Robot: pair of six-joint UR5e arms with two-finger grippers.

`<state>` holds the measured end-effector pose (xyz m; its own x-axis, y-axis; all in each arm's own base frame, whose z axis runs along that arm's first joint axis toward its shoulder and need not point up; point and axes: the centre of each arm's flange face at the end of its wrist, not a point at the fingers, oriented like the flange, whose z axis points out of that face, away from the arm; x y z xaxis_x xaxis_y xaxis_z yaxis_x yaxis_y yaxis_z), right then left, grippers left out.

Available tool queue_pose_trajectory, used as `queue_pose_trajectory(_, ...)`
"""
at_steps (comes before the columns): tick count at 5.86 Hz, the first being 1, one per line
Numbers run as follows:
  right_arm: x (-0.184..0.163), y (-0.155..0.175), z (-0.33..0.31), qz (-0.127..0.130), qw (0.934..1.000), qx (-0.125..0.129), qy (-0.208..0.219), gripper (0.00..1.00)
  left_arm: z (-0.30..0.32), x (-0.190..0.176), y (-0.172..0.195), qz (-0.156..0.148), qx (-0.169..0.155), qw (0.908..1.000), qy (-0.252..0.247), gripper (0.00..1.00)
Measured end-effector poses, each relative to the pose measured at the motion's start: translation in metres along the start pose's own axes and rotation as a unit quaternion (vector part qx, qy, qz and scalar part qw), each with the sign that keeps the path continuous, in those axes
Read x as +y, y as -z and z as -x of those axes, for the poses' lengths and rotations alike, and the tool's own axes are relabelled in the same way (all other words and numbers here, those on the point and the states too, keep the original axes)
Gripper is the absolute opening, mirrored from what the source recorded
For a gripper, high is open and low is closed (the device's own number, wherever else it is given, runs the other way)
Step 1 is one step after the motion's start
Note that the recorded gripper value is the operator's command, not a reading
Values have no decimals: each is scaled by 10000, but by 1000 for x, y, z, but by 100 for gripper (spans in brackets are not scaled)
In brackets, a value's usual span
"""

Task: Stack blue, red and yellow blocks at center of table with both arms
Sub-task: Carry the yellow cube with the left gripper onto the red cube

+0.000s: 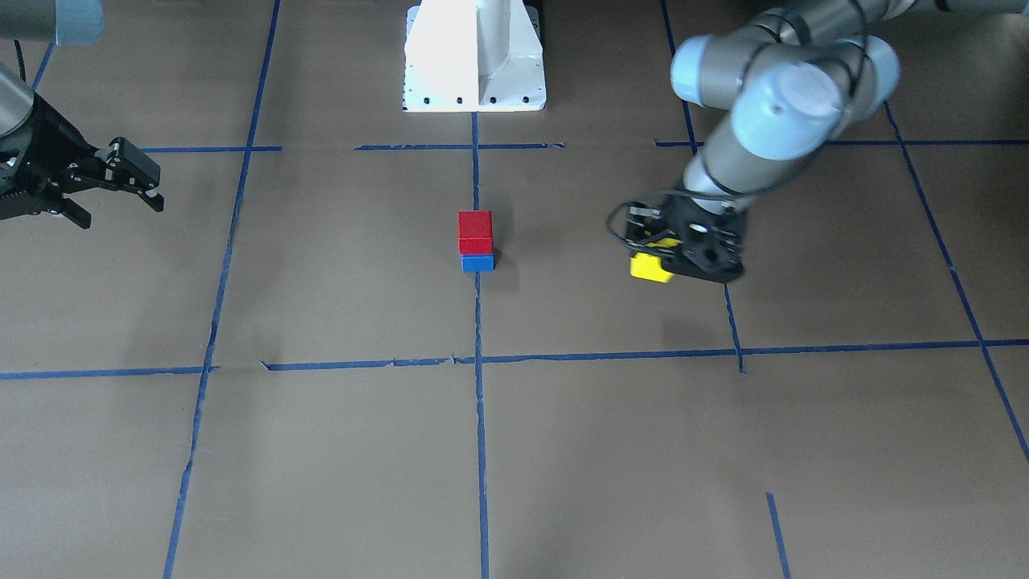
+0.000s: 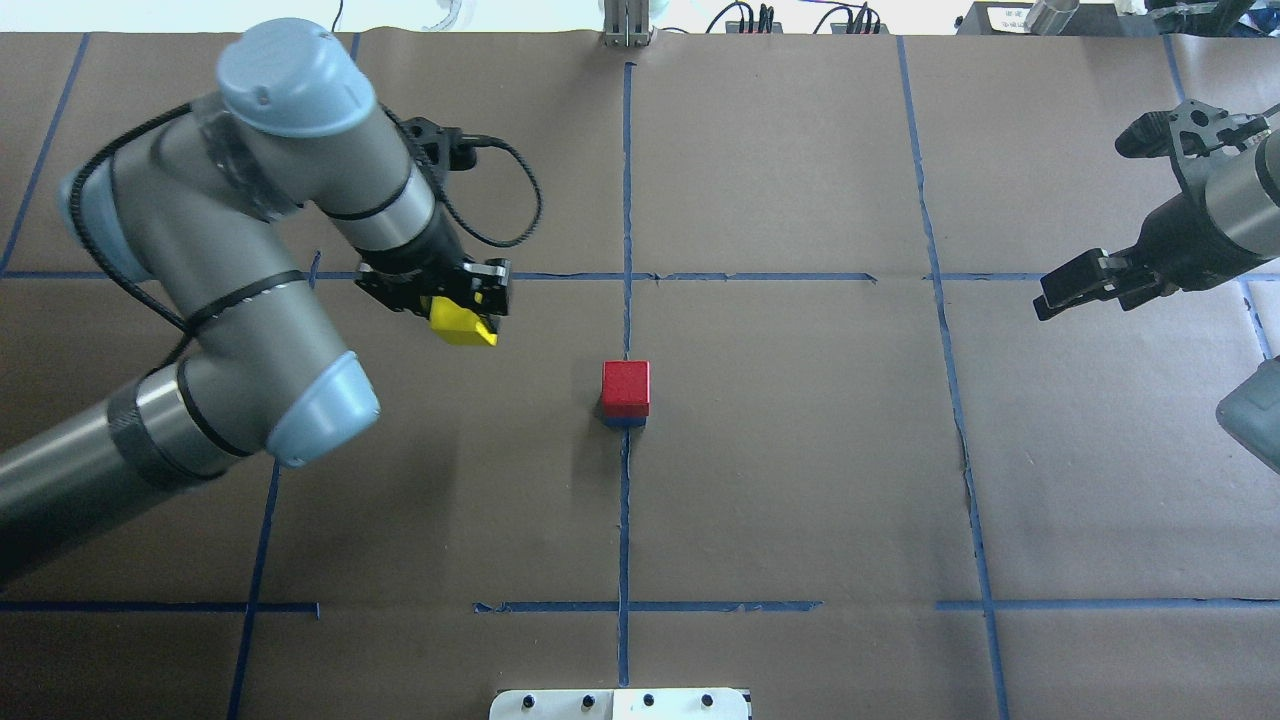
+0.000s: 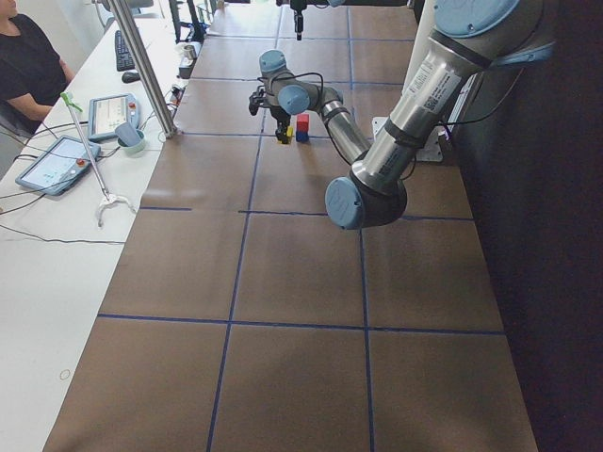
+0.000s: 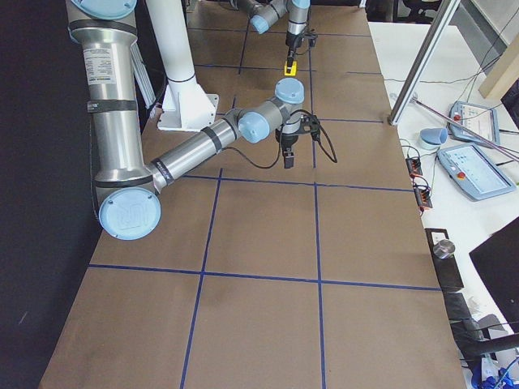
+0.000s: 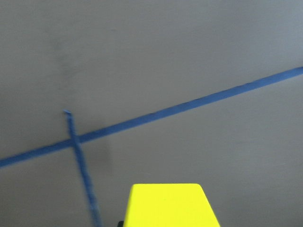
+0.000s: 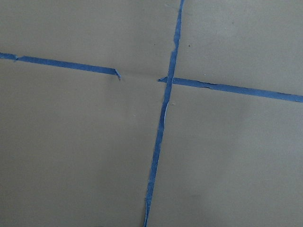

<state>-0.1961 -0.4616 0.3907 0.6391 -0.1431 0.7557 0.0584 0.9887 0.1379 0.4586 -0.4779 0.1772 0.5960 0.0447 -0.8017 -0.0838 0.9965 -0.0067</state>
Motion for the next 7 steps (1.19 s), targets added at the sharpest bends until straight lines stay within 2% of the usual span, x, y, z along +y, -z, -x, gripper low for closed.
queue_pose_trajectory(1, -3, -3, -7, 13, 10000, 39, -69, 100, -53, 19, 3, 40, -61, 9995, 303, 0)
queue_pose_trajectory(3, -4, -4, -10, 11, 9999, 64, -96, 100, -119, 28, -10, -11, -409, 9980, 485, 0)
queue_pose_trajectory(7, -4, -3, -9, -17, 9999, 79, -88, 100, -141, 11, -32, -98, -725, 9958, 550, 0)
